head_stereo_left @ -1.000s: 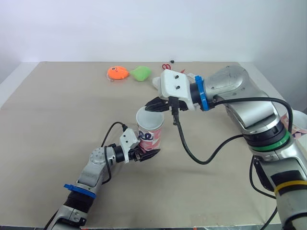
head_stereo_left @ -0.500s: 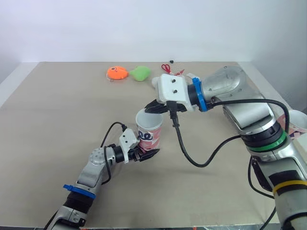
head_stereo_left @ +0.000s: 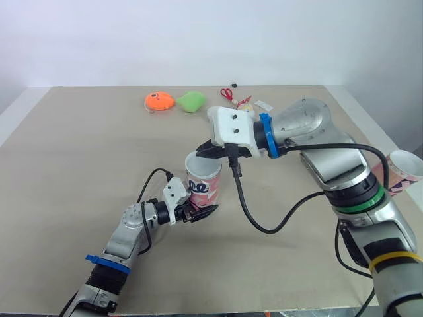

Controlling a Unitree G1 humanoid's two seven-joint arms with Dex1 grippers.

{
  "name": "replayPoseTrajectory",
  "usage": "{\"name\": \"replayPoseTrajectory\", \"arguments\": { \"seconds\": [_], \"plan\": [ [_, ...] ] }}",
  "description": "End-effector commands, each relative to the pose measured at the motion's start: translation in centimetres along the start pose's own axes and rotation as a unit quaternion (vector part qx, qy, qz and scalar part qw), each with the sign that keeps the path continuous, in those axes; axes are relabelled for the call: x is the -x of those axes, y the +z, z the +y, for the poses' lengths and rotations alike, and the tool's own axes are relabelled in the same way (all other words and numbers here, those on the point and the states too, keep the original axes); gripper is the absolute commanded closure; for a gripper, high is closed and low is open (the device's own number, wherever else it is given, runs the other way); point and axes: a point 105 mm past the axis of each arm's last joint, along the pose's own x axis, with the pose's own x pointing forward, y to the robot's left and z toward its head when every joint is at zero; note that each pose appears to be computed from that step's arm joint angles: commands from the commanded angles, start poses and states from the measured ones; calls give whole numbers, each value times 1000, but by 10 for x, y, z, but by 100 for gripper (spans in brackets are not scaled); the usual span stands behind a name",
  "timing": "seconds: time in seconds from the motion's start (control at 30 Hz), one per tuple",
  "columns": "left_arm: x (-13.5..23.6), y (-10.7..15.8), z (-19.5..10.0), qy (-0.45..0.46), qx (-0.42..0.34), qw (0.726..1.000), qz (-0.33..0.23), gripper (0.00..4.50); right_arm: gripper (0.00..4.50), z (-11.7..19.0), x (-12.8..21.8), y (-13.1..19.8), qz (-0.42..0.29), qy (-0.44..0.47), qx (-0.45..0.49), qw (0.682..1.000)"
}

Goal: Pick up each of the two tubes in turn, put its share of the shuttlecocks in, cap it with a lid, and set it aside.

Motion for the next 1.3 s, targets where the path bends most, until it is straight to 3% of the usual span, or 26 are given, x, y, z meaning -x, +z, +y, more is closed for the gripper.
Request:
{"name": "replayPoseTrajectory", "arguments": {
  "seconds": [0.03,0.43,0.57,0.6,0.77,0.83,0.97,1.07,1.17,1.2,1.3],
  "plan": [
    [4,-24,-8,-8,33,999,42,119,449,9,-7,3,-9,12,3,1000],
    [4,-25,-8,-10,32,998,44,119,449,8,-1,7,-15,7,11,1000],
    [4,-25,-7,-10,32,998,44,119,296,1,5,13,-25,-1,17,1000],
    [4,-25,-7,-10,32,998,44,119,282,0,6,15,-28,-2,18,999],
    [3,-25,-7,-10,33,998,44,119,58,-10,12,21,-35,-11,26,999],
    [3,-25,-7,-10,33,998,44,119,6,-18,19,28,-45,-20,30,998],
    [2,-26,-8,-12,34,998,44,119,6,-35,42,51,-76,-39,49,995],
    [2,-26,-8,-12,34,998,44,119,84,-36,51,57,-78,-29,60,995],
    [2,-26,-8,-13,33,998,44,119,239,-25,48,47,-52,16,49,997],
    [2,-26,-8,-13,33,998,44,119,263,-21,46,40,-41,27,46,998],
    [1,-25,-8,-12,33,998,42,119,405,-9,33,23,-10,49,42,998]
  ]
}}
